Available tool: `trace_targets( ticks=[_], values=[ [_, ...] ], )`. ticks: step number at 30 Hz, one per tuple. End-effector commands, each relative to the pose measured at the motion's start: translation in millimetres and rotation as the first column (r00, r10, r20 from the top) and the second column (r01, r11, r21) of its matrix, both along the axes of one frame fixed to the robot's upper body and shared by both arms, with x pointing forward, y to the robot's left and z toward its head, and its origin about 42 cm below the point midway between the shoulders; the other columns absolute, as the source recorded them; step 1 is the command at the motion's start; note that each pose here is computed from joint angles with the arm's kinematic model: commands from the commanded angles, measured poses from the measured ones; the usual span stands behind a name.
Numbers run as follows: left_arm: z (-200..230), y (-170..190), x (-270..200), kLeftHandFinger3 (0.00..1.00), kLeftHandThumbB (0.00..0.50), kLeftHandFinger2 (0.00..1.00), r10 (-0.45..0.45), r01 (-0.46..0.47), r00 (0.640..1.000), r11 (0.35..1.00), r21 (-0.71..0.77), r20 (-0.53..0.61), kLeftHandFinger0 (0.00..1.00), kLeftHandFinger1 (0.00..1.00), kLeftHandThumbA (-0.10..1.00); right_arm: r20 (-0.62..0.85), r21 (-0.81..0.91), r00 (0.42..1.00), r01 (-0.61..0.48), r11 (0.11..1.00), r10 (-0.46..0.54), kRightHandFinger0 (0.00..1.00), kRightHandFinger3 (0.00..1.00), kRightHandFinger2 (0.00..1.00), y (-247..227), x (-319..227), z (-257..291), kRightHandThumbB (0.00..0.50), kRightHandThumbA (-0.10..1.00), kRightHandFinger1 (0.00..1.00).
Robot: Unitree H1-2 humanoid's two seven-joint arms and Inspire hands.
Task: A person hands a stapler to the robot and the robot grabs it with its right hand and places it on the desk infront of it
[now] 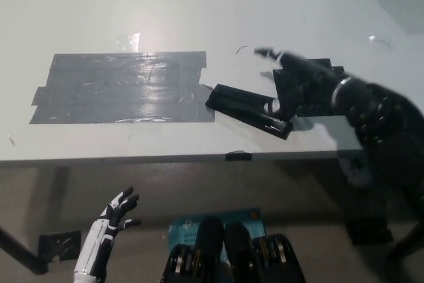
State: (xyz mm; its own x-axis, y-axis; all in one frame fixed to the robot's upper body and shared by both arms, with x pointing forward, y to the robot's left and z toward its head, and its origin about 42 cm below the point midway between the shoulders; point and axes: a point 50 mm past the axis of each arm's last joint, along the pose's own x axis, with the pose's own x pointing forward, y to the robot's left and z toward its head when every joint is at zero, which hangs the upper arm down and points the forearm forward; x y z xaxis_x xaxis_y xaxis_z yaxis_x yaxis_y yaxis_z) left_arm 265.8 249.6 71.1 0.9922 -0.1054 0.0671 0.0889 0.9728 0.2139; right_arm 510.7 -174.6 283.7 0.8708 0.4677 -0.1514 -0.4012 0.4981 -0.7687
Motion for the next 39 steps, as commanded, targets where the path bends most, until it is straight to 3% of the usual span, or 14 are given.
trace_targets(
  ticks=[1,3,6,10,14,18,25,29,33,37,39],
  values=[
    [11.7,2.1,5.6,0.92,0.455,0.88,-0.011,0.011,0.999,1.0,-0.004,0.052,0.78,0.92,1.0,0.257,0.211,0.966,-0.069,0.975,0.013,1.0,1.0,1.0,-4.6,-2.0,99.1,0.5,0.92,1.0],
    [12.2,2.7,6.8,0.93,0.492,0.89,-0.011,0.012,0.999,1.0,-0.005,0.053,0.78,0.92,1.0,0.343,0.305,0.939,-0.11,0.946,-0.001,1.0,1.0,1.0,-7.7,-7.6,126.5,0.5,1.0,1.0],
    [13.2,3.0,9.0,0.96,0.5,0.91,-0.014,0.014,0.998,1.0,0.008,0.062,0.79,0.94,1.0,0.418,0.404,0.907,-0.133,0.905,-0.054,1.0,1.0,1.0,-15.1,-23.4,151.1,0.499,1.0,1.0],
    [15.6,2.6,13.5,1.0,0.5,0.99,-0.021,0.02,0.997,1.0,0.012,0.076,0.93,1.0,1.0,0.485,0.487,0.869,-0.181,0.854,-0.093,1.0,1.0,1.0,-30.9,-49.3,181.2,0.499,1.0,1.0],
    [18.4,1.9,16.0,1.0,0.5,1.0,-0.028,0.027,0.996,1.0,0.012,0.087,1.0,1.0,1.0,0.512,0.571,0.85,-0.23,0.788,-0.122,1.0,1.0,1.0,-48.1,-76.9,191.3,0.5,1.0,1.0],
    [19.9,3.3,17.3,1.0,0.5,1.0,-0.03,0.029,0.996,1.0,0.012,0.085,1.0,1.0,1.0,0.54,0.649,0.831,-0.309,0.695,-0.135,1.0,1.0,1.0,-66.3,-136.1,166.6,0.472,1.0,1.0],
    [18.6,2.3,17.1,1.0,0.5,1.0,-0.031,0.03,0.997,1.0,0.003,0.074,1.0,1.0,1.0,0.537,0.683,0.828,-0.315,0.659,-0.16,1.0,1.0,1.0,-62.6,-224.1,95.4,0.5,1.0,1.0],
    [14.0,0.8,12.5,1.0,0.5,1.0,-0.021,0.021,0.998,1.0,-0.01,0.062,1.0,1.0,1.0,0.415,0.739,0.896,-0.228,0.634,-0.161,1.0,1.0,1.0,-53.2,-255.4,32.0,0.493,1.0,1.0],
    [4.7,-1.7,-1.4,1.0,0.5,1.0,-0.024,0.025,0.999,1.0,-0.007,0.045,1.0,1.0,1.0,0.217,0.811,0.961,-0.08,0.58,-0.17,1.0,1.0,1.0,-48.8,-275.9,-38.8,0.444,1.0,1.0],
    [-0.6,-2.6,-8.9,1.0,0.5,1.0,-0.032,0.032,0.999,0.999,-0.011,0.029,1.0,1.0,1.0,0.099,0.825,0.981,0.012,0.565,-0.166,1.0,1.0,1.0,-46.8,-282.0,-75.0,0.451,1.0,1.0],
    [-3.2,-3.2,-10.8,1.0,0.5,1.0,-0.043,0.044,0.999,0.998,-0.033,0.021,1.0,1.0,1.0,0.003,0.813,0.985,0.096,0.574,-0.17,1.0,1.0,1.0,-45.6,-283.8,-112.1,0.389,1.0,1.0]
  ],
)
